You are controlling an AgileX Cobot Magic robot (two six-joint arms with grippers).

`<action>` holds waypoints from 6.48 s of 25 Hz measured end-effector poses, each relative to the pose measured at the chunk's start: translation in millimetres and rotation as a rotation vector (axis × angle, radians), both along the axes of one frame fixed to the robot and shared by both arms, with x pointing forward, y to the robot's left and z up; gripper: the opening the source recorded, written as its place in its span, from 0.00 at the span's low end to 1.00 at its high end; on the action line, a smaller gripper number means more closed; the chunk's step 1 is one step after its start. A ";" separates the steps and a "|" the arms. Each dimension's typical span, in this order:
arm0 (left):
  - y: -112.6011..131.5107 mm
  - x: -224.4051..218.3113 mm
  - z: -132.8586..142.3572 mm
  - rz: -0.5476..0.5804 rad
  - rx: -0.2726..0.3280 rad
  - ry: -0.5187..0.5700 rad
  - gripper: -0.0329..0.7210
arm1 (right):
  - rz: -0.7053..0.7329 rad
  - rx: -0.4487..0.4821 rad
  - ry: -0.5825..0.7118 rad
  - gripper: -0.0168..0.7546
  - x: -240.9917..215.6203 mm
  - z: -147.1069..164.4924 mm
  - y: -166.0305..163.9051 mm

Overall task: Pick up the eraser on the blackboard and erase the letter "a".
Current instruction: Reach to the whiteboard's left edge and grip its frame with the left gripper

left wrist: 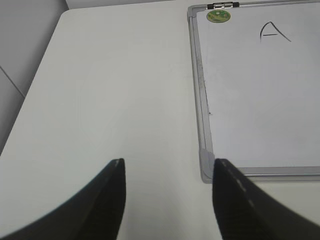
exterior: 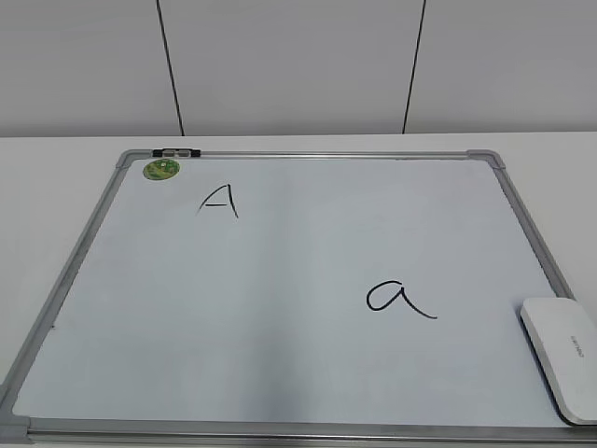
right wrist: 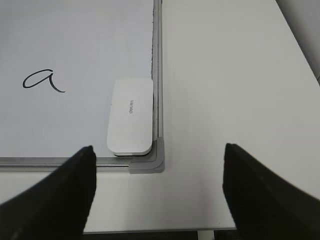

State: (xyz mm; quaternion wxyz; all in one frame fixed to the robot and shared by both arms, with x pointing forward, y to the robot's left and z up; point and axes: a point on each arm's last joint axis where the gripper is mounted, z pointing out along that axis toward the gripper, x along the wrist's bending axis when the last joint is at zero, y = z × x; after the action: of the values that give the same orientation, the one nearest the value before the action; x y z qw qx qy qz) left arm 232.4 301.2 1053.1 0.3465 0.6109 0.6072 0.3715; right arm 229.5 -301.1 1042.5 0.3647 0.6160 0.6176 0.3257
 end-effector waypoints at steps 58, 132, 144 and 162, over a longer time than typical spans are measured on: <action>2.7 96.7 22.9 -0.004 -0.003 0.100 0.76 | 0.000 0.000 0.000 0.78 0.0 0.0 0.0; 13.3 430.3 -144.9 -0.227 -0.350 0.950 0.46 | 0.000 0.000 0.000 0.78 0.0 0.0 0.0; 12.4 433.3 -155.8 -0.231 -0.372 0.980 0.39 | 0.000 0.000 0.000 0.78 0.0 0.0 0.0; 11.6 436.9 -158.1 -0.240 -0.386 0.992 0.17 | 0.000 0.000 0.000 0.78 0.0 0.0 0.0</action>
State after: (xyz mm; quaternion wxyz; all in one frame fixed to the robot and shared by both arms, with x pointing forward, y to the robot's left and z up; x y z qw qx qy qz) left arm 669.2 312.8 895.0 0.1643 0.7032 0.6810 -0.1217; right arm 229.5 -301.1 1042.5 0.3647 0.6160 0.6176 0.3257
